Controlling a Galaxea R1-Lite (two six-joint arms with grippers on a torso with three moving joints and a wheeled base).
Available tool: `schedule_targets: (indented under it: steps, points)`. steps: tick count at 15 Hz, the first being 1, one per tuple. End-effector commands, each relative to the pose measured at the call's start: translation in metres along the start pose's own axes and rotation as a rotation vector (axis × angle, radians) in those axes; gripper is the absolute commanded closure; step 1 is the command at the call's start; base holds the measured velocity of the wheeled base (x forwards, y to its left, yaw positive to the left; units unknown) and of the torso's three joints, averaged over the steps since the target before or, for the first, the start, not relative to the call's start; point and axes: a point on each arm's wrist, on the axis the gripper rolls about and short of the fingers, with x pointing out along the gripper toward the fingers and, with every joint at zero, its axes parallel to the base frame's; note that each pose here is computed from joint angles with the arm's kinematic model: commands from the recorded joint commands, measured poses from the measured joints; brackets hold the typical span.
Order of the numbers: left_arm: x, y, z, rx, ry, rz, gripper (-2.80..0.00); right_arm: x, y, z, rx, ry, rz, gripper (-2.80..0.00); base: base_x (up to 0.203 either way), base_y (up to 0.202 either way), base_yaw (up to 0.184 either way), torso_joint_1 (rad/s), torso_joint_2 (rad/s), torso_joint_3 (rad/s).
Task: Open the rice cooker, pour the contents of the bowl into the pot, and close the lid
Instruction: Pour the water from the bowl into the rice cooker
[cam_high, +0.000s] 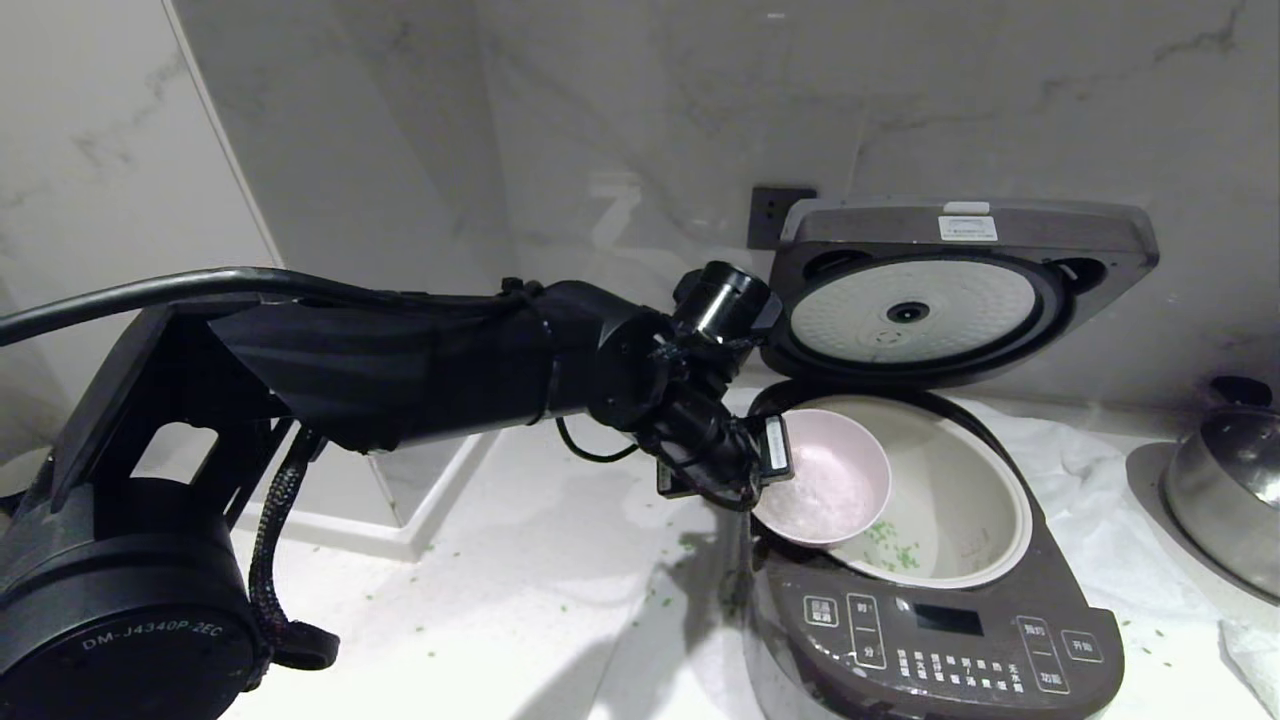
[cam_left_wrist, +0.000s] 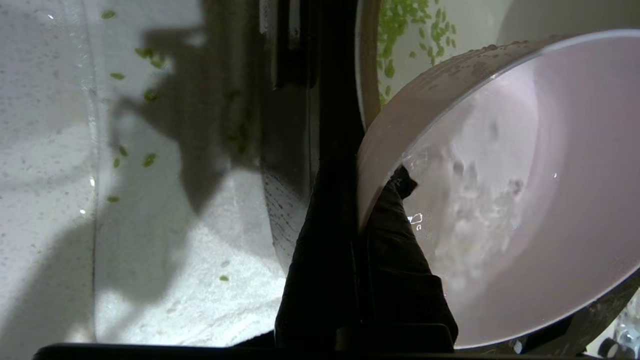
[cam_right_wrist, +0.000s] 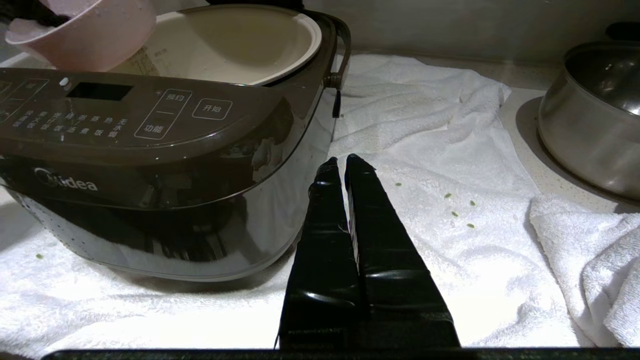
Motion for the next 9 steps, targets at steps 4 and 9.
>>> schedule_targets:
  steps: [4,9]
  points:
    - [0.013,-0.015,-0.012,0.029,0.002,-0.040,0.00,0.000,0.000,0.000,0.000,0.001,0.000,0.00,0.000,0.000,0.000,0.000,0.00,0.000]
    - [0.008,-0.023,-0.005,0.040,-0.066,-0.099,0.00,0.000,0.000,0.000,0.001,0.001,-0.001,0.00,0.000,0.000,0.000,0.000,0.00,0.000]
